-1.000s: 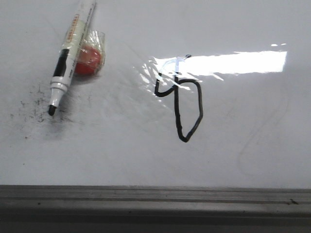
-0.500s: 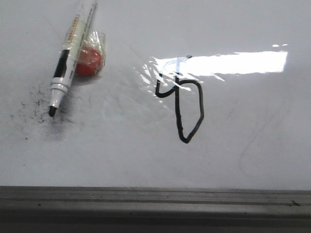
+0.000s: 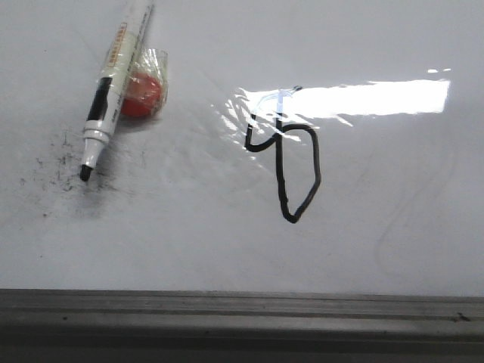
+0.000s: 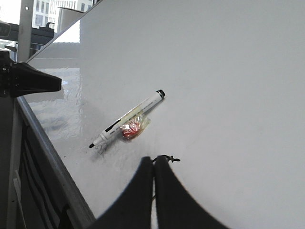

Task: Write number 8 on whiteboard

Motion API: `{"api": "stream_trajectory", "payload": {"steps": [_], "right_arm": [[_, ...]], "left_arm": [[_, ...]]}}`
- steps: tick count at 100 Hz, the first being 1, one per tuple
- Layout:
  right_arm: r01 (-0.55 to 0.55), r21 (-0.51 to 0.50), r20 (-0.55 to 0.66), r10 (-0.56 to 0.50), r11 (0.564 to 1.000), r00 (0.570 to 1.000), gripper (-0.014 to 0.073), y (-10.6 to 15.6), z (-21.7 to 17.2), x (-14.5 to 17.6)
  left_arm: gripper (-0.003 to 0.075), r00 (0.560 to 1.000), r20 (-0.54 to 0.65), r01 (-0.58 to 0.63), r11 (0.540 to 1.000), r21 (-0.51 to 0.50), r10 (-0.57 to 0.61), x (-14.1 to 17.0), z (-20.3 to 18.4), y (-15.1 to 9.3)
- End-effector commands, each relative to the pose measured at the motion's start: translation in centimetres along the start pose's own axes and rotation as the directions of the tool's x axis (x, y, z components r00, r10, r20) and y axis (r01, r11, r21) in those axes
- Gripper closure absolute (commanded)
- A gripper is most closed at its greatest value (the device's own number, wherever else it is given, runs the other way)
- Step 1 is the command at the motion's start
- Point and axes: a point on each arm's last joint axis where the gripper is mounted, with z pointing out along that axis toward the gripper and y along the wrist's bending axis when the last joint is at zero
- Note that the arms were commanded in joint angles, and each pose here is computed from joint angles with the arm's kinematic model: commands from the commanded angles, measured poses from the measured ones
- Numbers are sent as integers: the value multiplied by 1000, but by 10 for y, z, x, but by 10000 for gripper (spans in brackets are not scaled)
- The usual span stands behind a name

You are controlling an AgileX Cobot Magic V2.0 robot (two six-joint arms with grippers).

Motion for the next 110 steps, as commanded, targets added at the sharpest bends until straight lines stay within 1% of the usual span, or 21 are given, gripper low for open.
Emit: {"api": "stream_trajectory", "payload": {"steps": [1, 2, 12, 19, 28, 32, 38, 47, 50, 110], "right_arm": [[-9, 27, 16, 9, 1000, 1000, 660, -4, 1, -8], [-9, 27, 16, 9, 1000, 1000, 660, -4, 1, -8], [-9, 27, 16, 9, 1000, 1000, 660, -4, 1, -8], [-9, 27, 16, 9, 1000, 1000, 660, -4, 1, -8], [-9, 24, 16, 9, 1000, 1000, 660, -4, 1, -8], [-9, 24, 16, 9, 1000, 1000, 660, -4, 1, -8], [-9, 24, 16, 9, 1000, 1000, 660, -4, 1, -8], [-9, 24, 16, 9, 1000, 1000, 660, -4, 1, -8], [-9, 24, 16, 9, 1000, 1000, 660, -4, 1, -8], [-9, 24, 16, 9, 1000, 1000, 660, -4, 1, -8]], "left_arm": [[741, 999, -13, 31, 994, -108, -33, 0, -3, 6], [741, 999, -19, 47, 992, -116, -50, 2, -3, 6], [741, 998, -27, 45, 971, -237, -53, 13, -7, 13], [741, 997, -39, 52, 957, -287, -66, 19, -8, 16], [741, 992, -73, 71, 944, -321, -100, 28, -8, 18], [741, 990, -80, 83, 941, -327, -115, 30, -8, 19], [741, 984, -142, 52, 942, -333, -104, 35, -9, 19], [741, 969, -213, 47, 940, -337, -124, 42, -11, 19], [741, 969, -208, 60, 940, -337, -136, 42, -11, 19], [741, 968, -210, 59, 940, -336, -136, 42, -11, 18]]}}
